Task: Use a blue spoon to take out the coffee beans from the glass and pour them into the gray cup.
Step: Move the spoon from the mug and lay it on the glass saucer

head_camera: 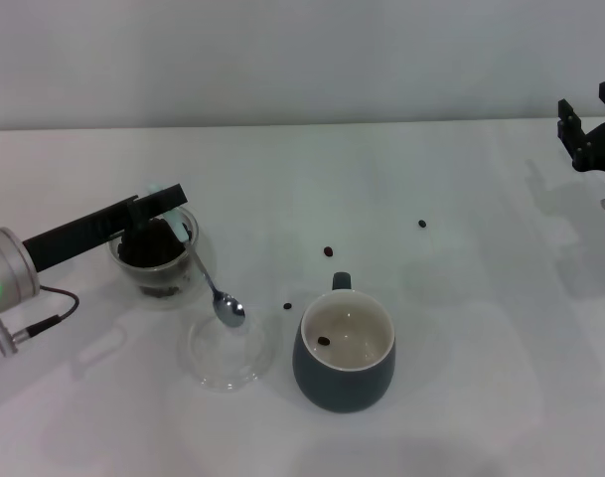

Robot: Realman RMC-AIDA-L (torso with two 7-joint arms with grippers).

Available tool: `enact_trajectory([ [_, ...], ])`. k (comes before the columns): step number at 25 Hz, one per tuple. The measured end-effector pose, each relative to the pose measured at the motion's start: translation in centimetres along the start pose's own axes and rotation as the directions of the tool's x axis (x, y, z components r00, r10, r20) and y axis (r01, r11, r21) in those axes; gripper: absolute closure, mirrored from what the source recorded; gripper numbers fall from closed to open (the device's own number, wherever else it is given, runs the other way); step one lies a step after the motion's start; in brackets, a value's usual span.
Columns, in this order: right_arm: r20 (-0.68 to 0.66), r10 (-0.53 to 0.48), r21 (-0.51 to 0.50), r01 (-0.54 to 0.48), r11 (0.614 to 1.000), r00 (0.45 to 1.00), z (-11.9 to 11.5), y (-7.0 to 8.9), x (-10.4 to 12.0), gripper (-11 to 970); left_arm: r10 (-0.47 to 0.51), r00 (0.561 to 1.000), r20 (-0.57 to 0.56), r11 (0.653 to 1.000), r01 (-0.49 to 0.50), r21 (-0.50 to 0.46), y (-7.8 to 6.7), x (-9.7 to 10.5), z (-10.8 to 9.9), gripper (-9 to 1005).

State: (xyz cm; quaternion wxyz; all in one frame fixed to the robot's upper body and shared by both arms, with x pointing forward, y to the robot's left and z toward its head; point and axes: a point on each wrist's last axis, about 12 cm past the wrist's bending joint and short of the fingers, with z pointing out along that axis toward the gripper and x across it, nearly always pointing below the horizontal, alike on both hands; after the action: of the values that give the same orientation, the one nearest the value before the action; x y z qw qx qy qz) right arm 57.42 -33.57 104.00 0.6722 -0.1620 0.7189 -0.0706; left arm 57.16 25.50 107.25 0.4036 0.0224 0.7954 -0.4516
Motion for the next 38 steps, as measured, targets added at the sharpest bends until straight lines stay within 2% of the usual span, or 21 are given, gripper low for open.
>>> enact_trajectory([
  [6,0.001,0.004,0.007,-0.004,1.0,1.0,0.0,-0.1,0.0,435,0.01,1.0,-0.019,0.999,-0.01,-0.032,0.3,0.3,0.2,861],
  [14,0.002,0.012,0.018,-0.012,1.0,1.0,0.1,-0.2,-0.1,435,0.002,0.997,-0.082,0.999,-0.006,-0.044,0.5,1.0,1.6,860],
  [28,0.003,0.014,0.017,-0.014,1.0,1.0,0.1,0.0,-0.1,436,0.004,0.987,-0.16,0.999,-0.011,-0.042,0.4,2.6,2.8,860],
  [38,0.001,0.015,0.019,-0.015,1.0,1.0,0.1,-0.1,-0.1,436,0.015,0.987,-0.158,0.999,-0.02,-0.032,0.3,2.2,2.8,860],
])
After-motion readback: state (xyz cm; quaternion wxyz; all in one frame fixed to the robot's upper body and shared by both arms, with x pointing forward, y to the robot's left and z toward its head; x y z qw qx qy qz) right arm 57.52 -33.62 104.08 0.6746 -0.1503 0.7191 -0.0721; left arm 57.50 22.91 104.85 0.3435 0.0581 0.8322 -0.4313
